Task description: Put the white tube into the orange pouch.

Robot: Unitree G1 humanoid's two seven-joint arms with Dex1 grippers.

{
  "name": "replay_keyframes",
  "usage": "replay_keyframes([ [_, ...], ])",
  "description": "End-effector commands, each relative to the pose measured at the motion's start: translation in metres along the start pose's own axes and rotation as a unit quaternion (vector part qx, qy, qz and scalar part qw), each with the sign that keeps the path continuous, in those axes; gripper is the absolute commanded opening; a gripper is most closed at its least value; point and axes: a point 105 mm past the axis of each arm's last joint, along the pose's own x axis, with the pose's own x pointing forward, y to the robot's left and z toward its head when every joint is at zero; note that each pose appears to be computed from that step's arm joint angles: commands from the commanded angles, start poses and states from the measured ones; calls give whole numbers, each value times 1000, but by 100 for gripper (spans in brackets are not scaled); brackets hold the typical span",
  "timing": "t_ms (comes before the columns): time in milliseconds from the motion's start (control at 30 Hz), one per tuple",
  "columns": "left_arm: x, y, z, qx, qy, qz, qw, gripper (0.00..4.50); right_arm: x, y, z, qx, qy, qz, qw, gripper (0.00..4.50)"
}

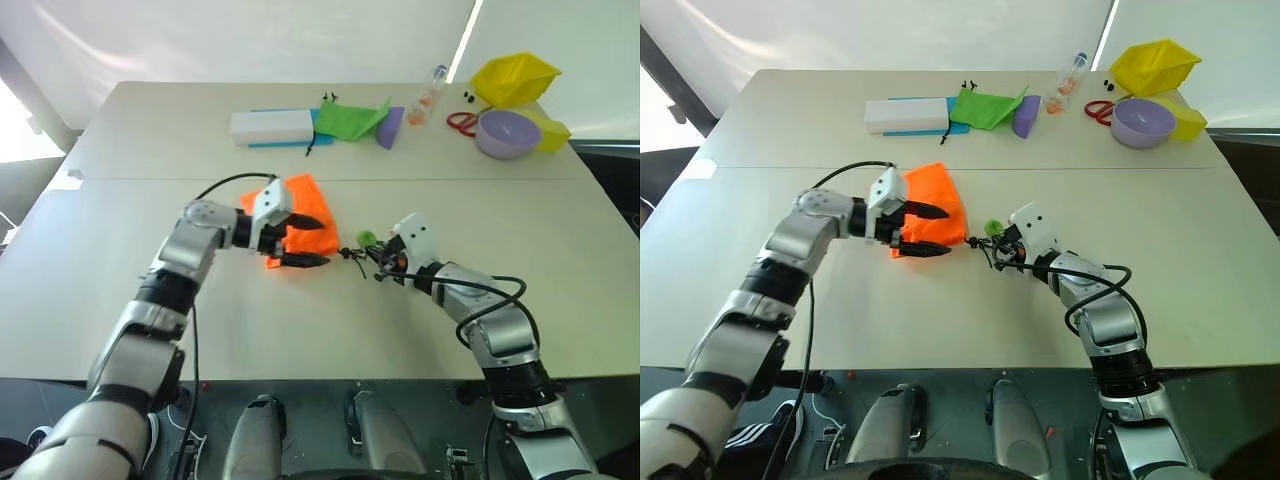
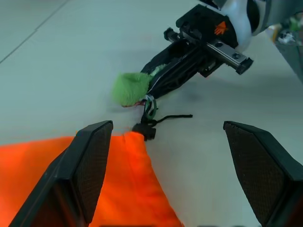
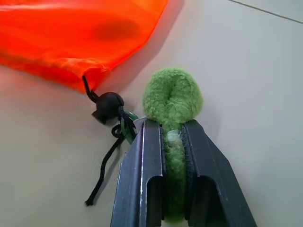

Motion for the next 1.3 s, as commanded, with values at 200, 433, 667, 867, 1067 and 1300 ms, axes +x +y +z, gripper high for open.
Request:
replay_keyframes([
  [200, 25, 10, -2, 36, 72, -47, 996, 401, -2, -7, 12, -6, -31, -32, 999, 0],
  [433, 28, 12, -12, 61, 133, -52, 988, 401, -3, -6, 12, -5, -34, -42, 999, 0],
  [667, 36, 17, -16, 38, 138, -21, 989, 401, -2, -5, 12, -5, -35, -44, 998, 0],
  [867, 39, 15, -21, 34, 149, -24, 988, 347, -1, -3, 13, -5, -37, -40, 999, 0],
  [1067, 42, 18, -18, 27, 140, -9, 990, 271, 1, -2, 14, -6, -37, -35, 999, 0],
  [1300, 41, 19, -17, 22, 136, -5, 991, 271, 1, -2, 14, -7, -39, -35, 999, 0],
])
